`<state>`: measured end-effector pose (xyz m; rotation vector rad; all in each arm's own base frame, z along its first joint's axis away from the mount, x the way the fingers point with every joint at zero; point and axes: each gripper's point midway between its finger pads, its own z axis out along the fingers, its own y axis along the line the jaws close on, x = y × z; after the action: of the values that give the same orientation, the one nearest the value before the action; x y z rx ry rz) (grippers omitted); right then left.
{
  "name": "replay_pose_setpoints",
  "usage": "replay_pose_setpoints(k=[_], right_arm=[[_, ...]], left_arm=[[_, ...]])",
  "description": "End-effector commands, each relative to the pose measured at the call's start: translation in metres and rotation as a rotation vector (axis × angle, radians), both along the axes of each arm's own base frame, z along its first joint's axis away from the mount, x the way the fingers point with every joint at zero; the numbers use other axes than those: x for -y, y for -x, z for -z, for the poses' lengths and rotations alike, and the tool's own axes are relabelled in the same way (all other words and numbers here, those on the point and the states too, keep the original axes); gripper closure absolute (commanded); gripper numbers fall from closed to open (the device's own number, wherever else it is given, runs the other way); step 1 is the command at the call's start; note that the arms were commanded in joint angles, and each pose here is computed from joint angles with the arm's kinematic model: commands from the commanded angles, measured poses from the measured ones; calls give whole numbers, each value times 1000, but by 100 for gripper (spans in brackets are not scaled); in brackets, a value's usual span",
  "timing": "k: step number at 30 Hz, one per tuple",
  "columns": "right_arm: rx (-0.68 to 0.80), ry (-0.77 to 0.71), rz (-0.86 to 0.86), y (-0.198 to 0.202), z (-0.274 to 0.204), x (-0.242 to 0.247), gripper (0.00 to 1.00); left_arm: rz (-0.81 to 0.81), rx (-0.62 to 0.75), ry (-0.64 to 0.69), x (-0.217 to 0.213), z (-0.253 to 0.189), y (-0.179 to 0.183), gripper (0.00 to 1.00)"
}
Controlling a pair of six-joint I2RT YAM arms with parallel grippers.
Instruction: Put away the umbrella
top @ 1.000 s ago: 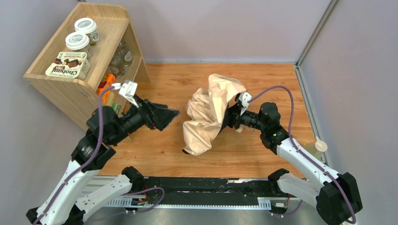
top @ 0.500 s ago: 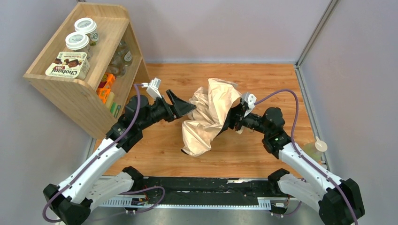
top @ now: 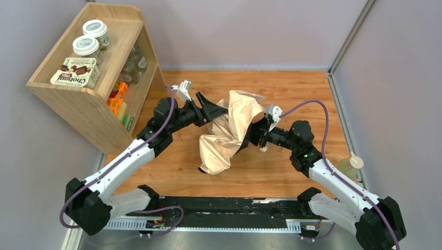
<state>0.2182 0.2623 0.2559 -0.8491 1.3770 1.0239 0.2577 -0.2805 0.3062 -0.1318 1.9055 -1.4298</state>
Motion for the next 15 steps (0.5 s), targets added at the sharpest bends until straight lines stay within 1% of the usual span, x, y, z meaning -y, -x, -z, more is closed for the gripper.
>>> replay_pose_setpoints(k=[1, 2, 3, 4, 5, 7, 8, 9, 10, 11, 12, 13, 15], right_arm=[[126, -82, -83, 21, -42, -11, 100], [116, -79, -85, 22, -40, -11, 100], [94, -75, -75, 22, -36, -11, 100], [78, -68, -74, 23, -31, -11, 100], [68, -67, -70, 25, -29, -10, 100], [29, -59, -28, 23, -19, -6, 100], [2, -62, 12, 20, -17, -3, 100], [-47, -59, 66, 15, -12, 1, 85], [-106, -64, 123, 10, -8, 6, 62], [-210, -66, 185, 5, -1, 11, 42], [-313, -55, 275, -3, 8, 20, 29], [-411, -35, 326, -3, 14, 26, 21], [-557, 19, 354, 8, 33, 32, 12]], left_arm=[[92, 92, 11, 13, -17, -2, 29], [84, 111, 22, 10, -21, -4, 35], [87, 124, 24, 9, -19, -3, 55], [82, 145, 34, 6, -24, -3, 69], [81, 151, 29, 5, -22, -3, 88], [100, 180, 24, 4, -29, -1, 100], [111, 189, 22, 5, -31, 0, 100], [108, 219, 16, 3, -35, 0, 100], [98, 242, 12, 1, -40, 0, 100], [78, 286, -8, -3, -45, -2, 100], [30, 308, -27, -10, -49, -6, 100], [1, 348, -55, -15, -53, -9, 100], [-78, 458, -101, -29, -70, -14, 100]])
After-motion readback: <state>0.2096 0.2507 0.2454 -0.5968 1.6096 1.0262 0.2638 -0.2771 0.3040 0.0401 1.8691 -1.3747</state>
